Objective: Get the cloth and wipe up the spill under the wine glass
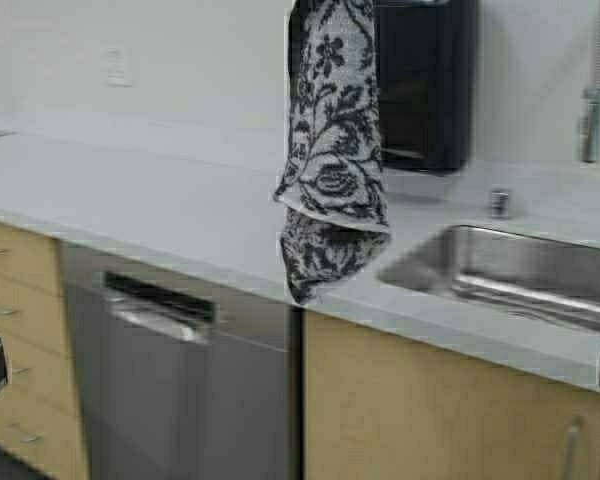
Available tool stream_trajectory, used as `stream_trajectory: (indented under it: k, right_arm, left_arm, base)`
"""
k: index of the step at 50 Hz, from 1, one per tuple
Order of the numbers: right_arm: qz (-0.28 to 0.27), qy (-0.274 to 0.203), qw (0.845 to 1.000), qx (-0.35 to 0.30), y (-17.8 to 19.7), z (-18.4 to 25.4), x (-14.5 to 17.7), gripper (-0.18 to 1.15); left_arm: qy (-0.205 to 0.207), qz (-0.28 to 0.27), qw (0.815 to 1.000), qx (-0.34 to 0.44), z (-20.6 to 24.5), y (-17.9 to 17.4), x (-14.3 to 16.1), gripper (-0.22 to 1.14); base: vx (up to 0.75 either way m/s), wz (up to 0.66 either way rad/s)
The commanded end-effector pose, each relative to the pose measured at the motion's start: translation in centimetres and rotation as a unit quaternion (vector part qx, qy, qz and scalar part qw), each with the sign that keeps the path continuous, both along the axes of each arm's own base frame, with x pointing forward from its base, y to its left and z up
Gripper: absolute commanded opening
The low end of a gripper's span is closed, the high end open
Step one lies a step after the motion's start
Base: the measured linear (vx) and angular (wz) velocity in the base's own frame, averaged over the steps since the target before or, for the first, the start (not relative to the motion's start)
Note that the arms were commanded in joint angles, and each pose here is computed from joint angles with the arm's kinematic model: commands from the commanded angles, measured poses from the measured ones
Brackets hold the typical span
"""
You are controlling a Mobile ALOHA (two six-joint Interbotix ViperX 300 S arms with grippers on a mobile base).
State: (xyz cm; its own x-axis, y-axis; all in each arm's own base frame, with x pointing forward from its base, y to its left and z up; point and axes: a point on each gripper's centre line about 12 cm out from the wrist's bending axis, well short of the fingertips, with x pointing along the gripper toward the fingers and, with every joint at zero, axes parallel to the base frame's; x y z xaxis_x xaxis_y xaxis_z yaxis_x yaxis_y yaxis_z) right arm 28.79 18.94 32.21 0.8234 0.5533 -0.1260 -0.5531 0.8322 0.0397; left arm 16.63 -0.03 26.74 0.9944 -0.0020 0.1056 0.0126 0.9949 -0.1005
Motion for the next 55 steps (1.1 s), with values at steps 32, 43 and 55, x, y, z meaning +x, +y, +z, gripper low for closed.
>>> stream_trajectory:
  k: [32,43,55]
  right_arm:
    - [0.011,0.004,1.0,0.0,1.2,-0.8,0.3,0.05]
    - [0.011,0.001,1.0,0.0,1.1,-0.8,0.4,0.05]
    - [0.008,0.004,1.0,-0.004,0.9,-1.1,0.4,0.05]
  left_arm:
    - [-0.012,-0.001,1.0,-0.013,0.7,0.0,0.1,0.02]
    - [-0.013,-0.001,1.0,-0.014,0.7,0.0,0.0,0.02]
    - [-0.011,-0.001,1.0,-0.017,0.7,0.0,0.2,0.02]
  base:
    - [-0.07,0.43]
    - [-0.07,0.48]
    - [-0.05,0.48]
